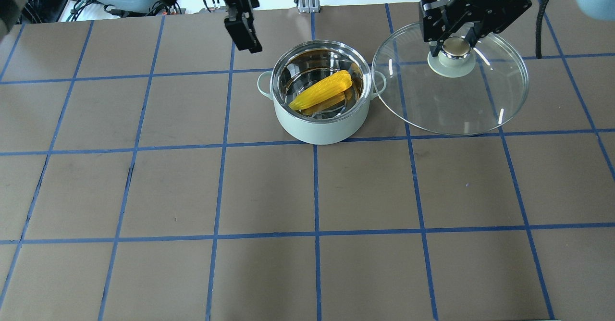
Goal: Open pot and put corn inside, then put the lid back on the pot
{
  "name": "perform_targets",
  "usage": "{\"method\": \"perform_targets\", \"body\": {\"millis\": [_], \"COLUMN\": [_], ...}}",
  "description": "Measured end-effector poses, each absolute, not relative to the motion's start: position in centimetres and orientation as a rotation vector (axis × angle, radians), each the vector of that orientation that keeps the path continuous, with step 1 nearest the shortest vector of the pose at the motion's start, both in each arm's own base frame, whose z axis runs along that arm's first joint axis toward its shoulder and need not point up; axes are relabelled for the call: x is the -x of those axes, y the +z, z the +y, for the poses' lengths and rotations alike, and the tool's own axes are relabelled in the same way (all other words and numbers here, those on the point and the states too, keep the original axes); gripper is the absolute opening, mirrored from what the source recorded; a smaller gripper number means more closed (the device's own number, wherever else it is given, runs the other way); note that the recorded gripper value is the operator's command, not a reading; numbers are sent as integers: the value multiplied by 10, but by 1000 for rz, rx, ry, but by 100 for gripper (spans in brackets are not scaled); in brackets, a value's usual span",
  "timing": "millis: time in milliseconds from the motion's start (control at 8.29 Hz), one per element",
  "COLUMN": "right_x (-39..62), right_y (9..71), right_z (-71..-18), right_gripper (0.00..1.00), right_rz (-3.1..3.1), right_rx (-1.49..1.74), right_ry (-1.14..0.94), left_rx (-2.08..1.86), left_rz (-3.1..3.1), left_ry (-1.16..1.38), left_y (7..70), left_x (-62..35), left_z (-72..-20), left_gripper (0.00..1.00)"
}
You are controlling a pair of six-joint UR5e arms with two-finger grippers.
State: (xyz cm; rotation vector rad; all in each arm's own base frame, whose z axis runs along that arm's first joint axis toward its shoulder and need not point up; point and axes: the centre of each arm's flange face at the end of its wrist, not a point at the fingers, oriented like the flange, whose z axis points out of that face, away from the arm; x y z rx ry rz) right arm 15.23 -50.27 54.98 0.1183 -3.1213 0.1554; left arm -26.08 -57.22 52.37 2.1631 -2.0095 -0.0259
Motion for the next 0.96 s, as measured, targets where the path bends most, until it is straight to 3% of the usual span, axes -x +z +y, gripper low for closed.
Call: {"method": "perform_targets", "body": {"millis": [482,965], "right_x": [-215,-327], "right_y": [486,430], "right_z": [-584,-615], "right_gripper": [27,27], "right_rz": [-3091,-3112], "right_rx": [-239,-61], "right_ry": [315,376], "left_rx": [-1958,-1499], "left_rz": [-2411,-2776], "left_ry": [106,84], "left_y": [550,557], "left_x": [151,116], "left_z": [-527,-500], "left_gripper": [100,100]}}
